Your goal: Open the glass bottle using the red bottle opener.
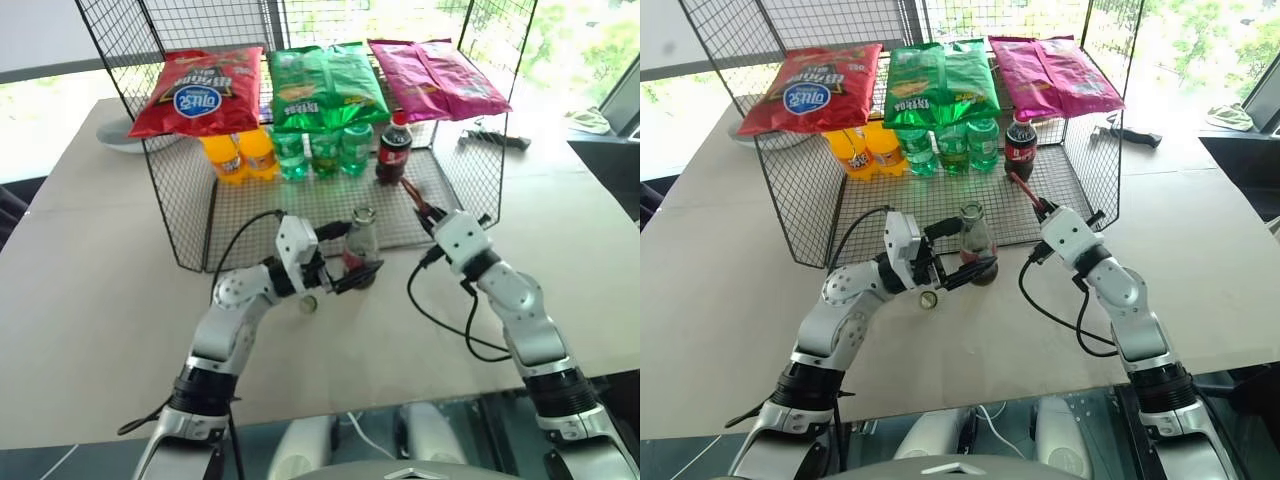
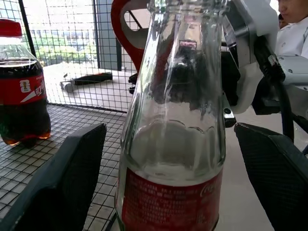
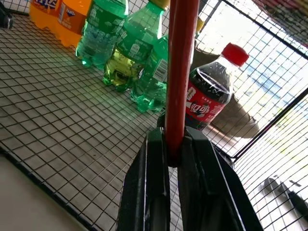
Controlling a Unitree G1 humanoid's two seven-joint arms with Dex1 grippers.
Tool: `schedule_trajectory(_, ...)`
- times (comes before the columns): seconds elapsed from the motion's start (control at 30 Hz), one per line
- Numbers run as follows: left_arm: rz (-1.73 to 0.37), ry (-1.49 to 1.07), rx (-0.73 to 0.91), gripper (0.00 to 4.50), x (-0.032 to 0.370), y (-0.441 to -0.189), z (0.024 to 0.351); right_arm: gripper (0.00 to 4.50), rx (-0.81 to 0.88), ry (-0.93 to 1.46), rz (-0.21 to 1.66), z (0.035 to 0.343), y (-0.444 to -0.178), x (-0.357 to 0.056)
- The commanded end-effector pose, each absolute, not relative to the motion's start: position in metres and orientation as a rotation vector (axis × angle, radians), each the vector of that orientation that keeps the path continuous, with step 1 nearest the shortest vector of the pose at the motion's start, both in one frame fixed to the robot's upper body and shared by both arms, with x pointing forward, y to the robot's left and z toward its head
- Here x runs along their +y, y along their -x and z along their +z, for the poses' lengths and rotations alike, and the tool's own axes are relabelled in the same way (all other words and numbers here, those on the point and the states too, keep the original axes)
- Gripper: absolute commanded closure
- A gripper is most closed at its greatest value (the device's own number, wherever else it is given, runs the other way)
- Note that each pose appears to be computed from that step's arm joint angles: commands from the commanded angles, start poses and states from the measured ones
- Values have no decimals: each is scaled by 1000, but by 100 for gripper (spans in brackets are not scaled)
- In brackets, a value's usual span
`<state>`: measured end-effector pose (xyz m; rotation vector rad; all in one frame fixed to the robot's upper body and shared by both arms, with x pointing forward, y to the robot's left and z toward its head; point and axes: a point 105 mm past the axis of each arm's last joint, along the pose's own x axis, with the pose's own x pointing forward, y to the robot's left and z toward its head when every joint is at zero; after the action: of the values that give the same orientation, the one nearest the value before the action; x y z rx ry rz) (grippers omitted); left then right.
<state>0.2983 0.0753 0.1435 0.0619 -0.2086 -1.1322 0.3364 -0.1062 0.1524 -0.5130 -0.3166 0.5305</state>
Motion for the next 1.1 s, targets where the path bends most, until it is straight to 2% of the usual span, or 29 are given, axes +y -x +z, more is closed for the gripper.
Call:
schedule_trajectory(0.03, -1120, -81, -263, 9, 79, -293, 156, 450, -287, 422, 527, 155, -331, -113)
schedule_trajectory(0.27, -1086, -108, -211, 9, 95, -283, 145, 450, -59, 200, 609, 124, -314, -113)
schedule_trajectory(0.57, -920, -90, -168, 9, 127, -268, 132, 450, 62, 149, 608, 113, -306, -127)
schedule_trajectory(0.63, -879, -86, -161, 0, 134, -265, 130, 366, 77, 136, 591, 112, -306, -131)
schedule_trajectory(0.67, -857, -85, -159, 0, 137, -264, 130, 341, 85, 130, 586, 111, -305, -133)
schedule_trajectory(0.9, -699, -76, -161, 0, 164, -264, 133, 10, 114, 129, 571, 100, -296, -146)
schedule_trajectory(1.03, -626, -55, -95, 0, 183, -255, 124, 10, 113, 151, 592, 94, -286, -157)
schedule_trajectory(1.1, -576, -79, -25, 0, 195, -245, 108, 10, 120, 151, 604, 88, -278, -165)
